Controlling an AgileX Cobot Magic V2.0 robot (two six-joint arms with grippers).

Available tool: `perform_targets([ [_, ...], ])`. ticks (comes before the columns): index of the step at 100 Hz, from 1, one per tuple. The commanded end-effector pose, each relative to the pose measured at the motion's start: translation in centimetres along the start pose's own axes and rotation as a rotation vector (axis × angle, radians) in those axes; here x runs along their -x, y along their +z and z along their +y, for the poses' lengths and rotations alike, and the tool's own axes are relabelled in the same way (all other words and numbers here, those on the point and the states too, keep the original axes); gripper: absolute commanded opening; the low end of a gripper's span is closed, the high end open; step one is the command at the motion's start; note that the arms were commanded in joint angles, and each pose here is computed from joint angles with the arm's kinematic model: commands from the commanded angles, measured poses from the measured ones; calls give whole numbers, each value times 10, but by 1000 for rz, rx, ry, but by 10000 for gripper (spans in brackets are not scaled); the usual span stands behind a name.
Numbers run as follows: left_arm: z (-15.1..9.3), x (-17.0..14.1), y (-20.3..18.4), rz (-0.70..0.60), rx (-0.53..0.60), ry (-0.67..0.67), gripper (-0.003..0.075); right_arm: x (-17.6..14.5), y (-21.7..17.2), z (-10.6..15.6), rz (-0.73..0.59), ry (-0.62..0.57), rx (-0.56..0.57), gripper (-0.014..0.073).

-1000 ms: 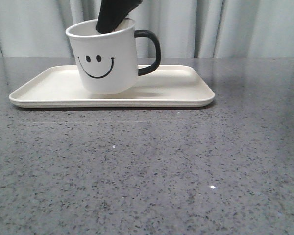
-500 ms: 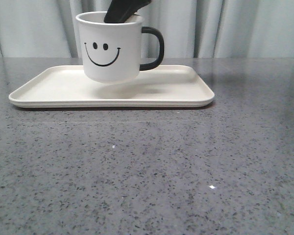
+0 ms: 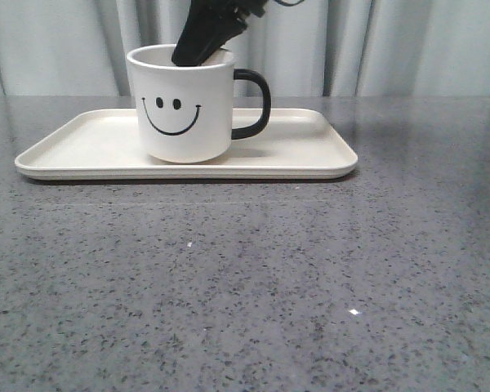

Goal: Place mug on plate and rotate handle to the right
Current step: 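Lower the rotated mug onto the tray with the right gripper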

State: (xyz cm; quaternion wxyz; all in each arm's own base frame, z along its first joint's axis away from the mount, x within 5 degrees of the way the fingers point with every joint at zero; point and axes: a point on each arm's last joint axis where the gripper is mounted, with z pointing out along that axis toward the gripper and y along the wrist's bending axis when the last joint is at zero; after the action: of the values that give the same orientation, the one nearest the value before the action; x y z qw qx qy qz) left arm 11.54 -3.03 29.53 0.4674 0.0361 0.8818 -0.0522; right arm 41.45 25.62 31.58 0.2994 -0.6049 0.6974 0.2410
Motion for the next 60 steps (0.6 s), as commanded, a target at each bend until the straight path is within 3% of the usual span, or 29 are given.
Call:
perform_targets([
  [1,-4,13,-5,-82,-35,-1,491,22,-35,18,-56,-71,39,-60],
  [60,-4,13,-5,-82,-35,-1,491,21,-35,18,-53,-96,39,-60],
])
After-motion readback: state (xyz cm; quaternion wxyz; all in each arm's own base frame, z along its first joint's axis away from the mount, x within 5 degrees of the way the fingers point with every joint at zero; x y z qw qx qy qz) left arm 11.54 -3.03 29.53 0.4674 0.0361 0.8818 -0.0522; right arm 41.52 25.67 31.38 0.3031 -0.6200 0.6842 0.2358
